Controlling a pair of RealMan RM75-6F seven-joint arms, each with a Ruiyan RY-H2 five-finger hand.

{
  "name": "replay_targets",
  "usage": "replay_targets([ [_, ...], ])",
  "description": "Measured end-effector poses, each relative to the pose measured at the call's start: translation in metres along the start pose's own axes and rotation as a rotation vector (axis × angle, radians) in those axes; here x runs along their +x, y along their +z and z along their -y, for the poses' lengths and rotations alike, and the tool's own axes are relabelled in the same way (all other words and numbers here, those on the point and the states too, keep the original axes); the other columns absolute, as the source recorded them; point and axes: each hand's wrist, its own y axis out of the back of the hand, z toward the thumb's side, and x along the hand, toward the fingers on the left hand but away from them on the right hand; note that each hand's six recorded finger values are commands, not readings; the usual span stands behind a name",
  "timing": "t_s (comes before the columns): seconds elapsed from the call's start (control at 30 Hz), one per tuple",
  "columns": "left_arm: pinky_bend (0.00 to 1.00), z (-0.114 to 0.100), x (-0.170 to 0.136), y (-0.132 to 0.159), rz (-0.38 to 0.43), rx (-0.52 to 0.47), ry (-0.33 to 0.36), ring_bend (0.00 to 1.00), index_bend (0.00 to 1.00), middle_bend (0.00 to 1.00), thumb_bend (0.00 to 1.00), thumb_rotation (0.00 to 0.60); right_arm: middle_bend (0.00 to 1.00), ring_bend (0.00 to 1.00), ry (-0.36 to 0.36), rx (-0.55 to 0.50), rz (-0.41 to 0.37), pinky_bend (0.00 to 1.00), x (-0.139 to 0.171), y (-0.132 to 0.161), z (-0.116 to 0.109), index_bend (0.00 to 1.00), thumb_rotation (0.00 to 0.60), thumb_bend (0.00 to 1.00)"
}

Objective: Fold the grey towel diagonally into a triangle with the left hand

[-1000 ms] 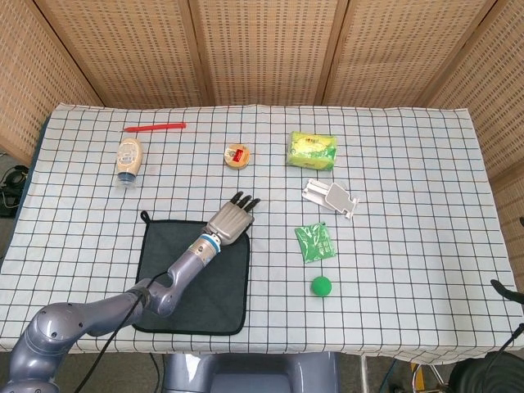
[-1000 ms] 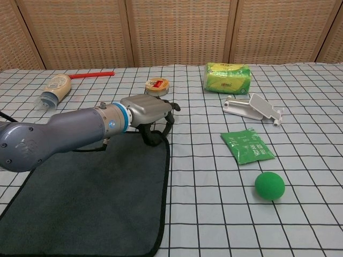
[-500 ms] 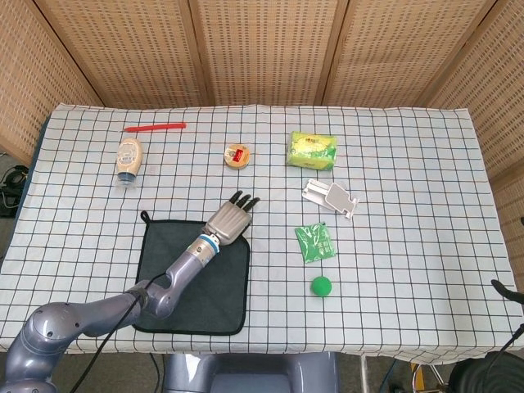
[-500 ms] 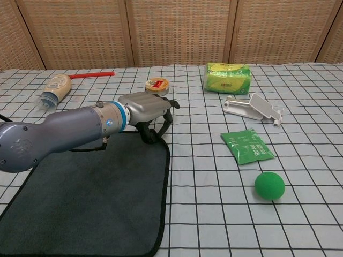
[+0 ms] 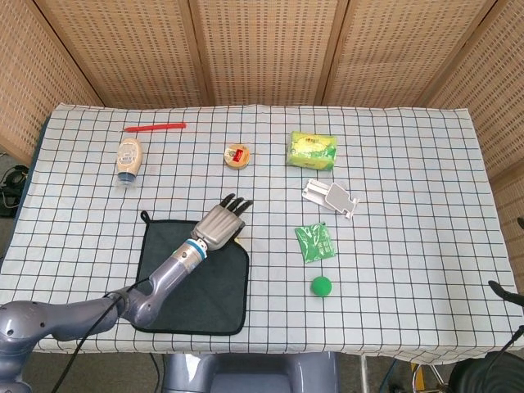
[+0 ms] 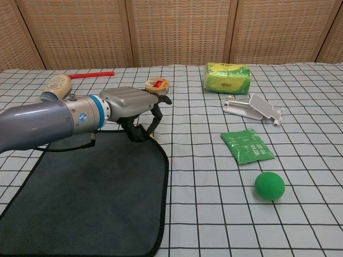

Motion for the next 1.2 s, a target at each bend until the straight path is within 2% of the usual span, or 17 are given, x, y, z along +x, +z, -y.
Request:
replay_targets([
  [0.27, 0.0, -0.001, -0.039, -0.014, 0.003, -0.005, -0.003, 0.0, 0.67, 0.0, 0.56, 0.6, 0.0, 0.0, 0.001, 0.002, -0.02, 0.0, 0.003, 0.006, 0.0, 0.04, 0.6, 0.0],
  [0.57, 0.0, 0.011, -0.091, -0.016, 0.019, -0.036, -0.021, 0.0, 0.66, 0.0, 0.56, 0.6, 0.0, 0.0, 0.002, 0.006, -0.03, 0.0, 0.004, 0.009, 0.001, 0.04, 0.6, 0.0],
  [0.8, 0.0, 0.032, -0.139, -0.019, 0.015, -0.027, -0.073, 0.0, 0.66, 0.0, 0.56, 0.6, 0.0, 0.0, 0.008, 0.009, -0.04, 0.0, 0.006, 0.012, 0.003, 0.04, 0.6, 0.0],
  [1.2, 0.0, 0.064, -0.193, -0.026, 0.001, -0.037, -0.139, 0.0, 0.66, 0.0, 0.56, 0.6, 0.0, 0.0, 0.006, 0.002, -0.052, 0.0, 0.009, 0.015, 0.001, 0.04, 0.6, 0.0],
])
